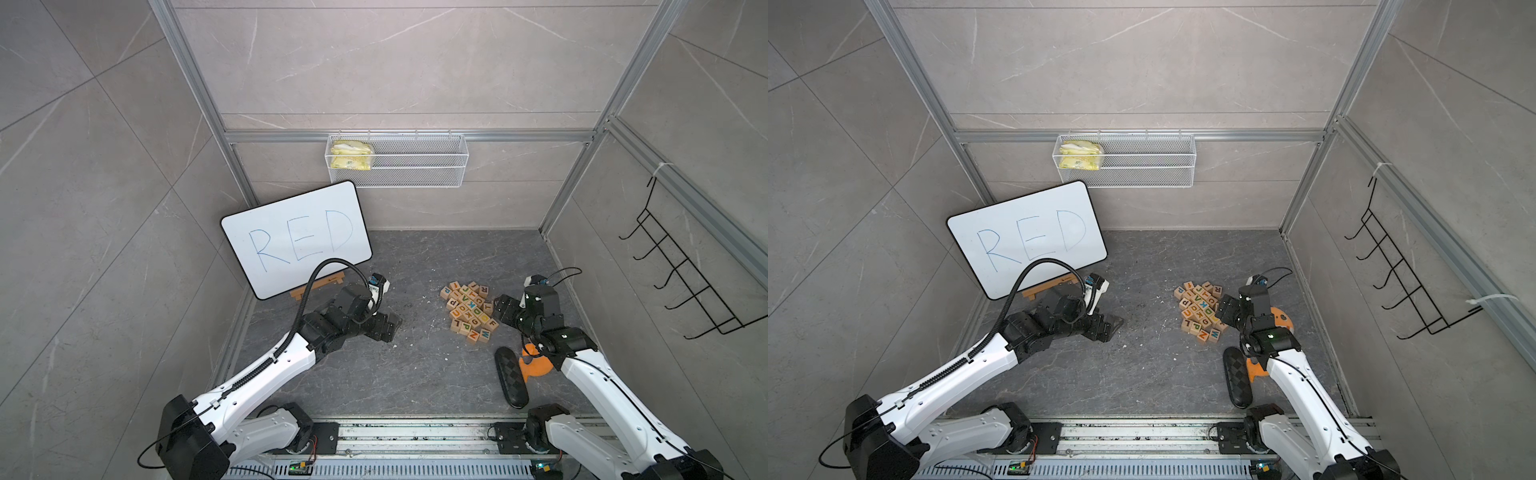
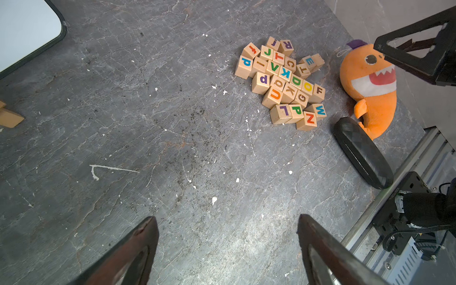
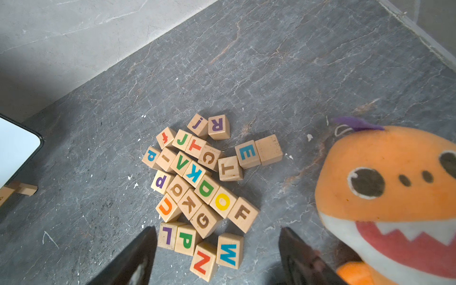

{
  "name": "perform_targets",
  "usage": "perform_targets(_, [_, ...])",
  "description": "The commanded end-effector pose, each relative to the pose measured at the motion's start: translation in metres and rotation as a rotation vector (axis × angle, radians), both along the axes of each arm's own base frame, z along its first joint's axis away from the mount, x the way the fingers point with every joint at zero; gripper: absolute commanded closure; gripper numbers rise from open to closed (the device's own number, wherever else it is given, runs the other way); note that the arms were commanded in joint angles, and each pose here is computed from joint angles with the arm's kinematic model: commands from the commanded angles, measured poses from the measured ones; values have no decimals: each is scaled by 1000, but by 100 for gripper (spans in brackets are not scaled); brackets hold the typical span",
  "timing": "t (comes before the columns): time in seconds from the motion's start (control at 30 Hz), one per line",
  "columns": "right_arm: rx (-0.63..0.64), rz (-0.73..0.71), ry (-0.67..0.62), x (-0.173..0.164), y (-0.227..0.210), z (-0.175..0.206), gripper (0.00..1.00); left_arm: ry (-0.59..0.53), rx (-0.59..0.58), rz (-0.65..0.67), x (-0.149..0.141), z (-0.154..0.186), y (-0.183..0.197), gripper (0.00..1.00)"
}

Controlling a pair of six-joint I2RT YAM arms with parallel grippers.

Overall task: Assemble the uppercase word "red" with letter blocks
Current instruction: Pick up the letter block from the center of the board.

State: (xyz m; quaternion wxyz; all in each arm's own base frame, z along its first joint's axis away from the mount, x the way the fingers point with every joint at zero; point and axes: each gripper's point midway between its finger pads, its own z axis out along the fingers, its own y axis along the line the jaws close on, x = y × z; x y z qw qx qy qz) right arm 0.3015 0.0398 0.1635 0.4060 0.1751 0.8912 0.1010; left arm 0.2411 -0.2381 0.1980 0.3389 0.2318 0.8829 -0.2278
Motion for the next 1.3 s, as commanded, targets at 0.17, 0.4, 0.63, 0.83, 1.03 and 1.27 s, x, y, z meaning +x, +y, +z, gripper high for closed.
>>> perform_targets(0.17, [4,41,10,3,7,-9,25,-50,-30,-5,1,14,0,9])
perform_targets(0.4, [17,90,10,4,18,-9,29,-59,-30,-1,1,13,1,8])
perform_targets(0.63, [21,140,44,7,30,-16,36,-66,-10,6,3,11,4,8])
perform_targets(0.83, [3,160,82,8,37,-24,37,-60,-3,8,4,9,4,8])
perform_targets(1.03, [-24,143,93,8,35,-28,37,-61,8,19,5,8,6,8])
perform_targets(1.27, [-34,131,95,9,32,-29,42,-54,19,31,6,8,8,8])
